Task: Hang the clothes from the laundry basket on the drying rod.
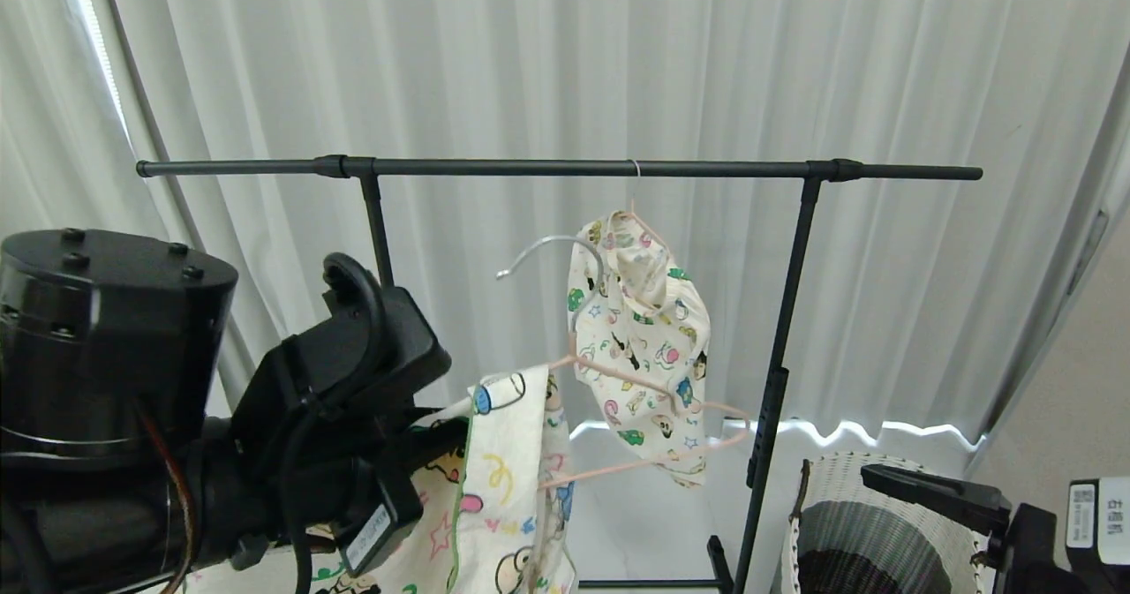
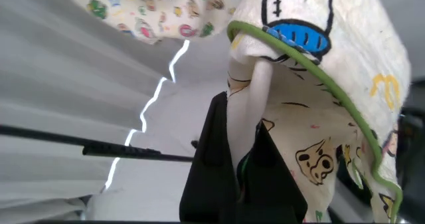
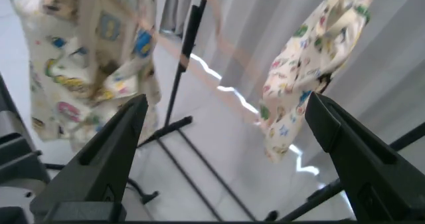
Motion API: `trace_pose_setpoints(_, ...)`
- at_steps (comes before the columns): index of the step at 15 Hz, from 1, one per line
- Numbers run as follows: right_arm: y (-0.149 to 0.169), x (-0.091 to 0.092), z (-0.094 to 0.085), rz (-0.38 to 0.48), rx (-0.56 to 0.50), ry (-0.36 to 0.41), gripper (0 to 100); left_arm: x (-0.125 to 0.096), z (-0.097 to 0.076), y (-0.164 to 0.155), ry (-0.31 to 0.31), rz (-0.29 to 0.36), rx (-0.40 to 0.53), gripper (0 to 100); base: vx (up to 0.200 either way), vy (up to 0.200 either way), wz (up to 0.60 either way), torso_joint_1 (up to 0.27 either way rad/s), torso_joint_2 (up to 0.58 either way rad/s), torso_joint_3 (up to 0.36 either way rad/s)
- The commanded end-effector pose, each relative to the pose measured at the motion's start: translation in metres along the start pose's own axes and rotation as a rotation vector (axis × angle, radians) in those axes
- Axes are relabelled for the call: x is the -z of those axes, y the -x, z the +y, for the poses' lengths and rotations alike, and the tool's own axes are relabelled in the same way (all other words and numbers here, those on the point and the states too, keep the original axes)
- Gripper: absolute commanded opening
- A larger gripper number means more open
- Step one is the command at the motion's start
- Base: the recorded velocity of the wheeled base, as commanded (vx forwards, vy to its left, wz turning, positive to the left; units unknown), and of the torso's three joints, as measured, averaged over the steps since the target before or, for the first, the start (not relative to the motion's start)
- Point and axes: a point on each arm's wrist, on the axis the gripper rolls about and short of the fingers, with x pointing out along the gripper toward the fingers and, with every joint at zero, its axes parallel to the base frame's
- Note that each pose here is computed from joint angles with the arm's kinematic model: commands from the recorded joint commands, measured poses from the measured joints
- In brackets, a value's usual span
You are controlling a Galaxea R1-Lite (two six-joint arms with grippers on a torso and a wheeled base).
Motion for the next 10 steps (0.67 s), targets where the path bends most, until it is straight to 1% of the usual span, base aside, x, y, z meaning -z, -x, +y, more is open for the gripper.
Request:
trace_pose_setpoints(1,-0.010,0.000,0.001,0.026,-0.004,-0.035,100,-0.005,0.004,-0.002,0.043,-0.031,-0.045,0,0.000,0.000,0.00,0.000,0.00,0.000)
trace_pose_setpoints(2,-0.019,-0.003,0.002,0.035,-0.004,-0.068,100,-0.008,0.004,-0.002,0.050,-0.058,-0.055,0,0.000,0.000,0.00,0.000,0.00,0.000)
trace_pose_setpoints(4,-0.044,-0.011,0.004,0.043,-0.007,-0.153,100,-0.011,0.006,-0.002,0.054,-0.085,-0.066,0,0.000,0.000,0.00,0.000,0.00,0.000)
trace_pose_setpoints(6,-0.072,-0.021,0.011,0.039,-0.018,-0.213,100,-0.014,0.007,-0.001,0.055,-0.114,-0.078,0,0.000,0.000,0.00,0.000,0.00,0.000)
trace_pose_setpoints(7,-0.088,-0.024,0.018,0.045,-0.018,-0.249,100,-0.015,0.008,-0.001,0.055,-0.125,-0.082,0,0.000,0.000,0.00,0.000,0.00,0.000)
trace_pose_setpoints(10,-0.126,-0.022,0.048,0.072,0.004,-0.352,100,-0.018,0.008,0.000,0.055,-0.152,-0.089,0,0.000,0.000,0.00,0.000,0.00,0.000)
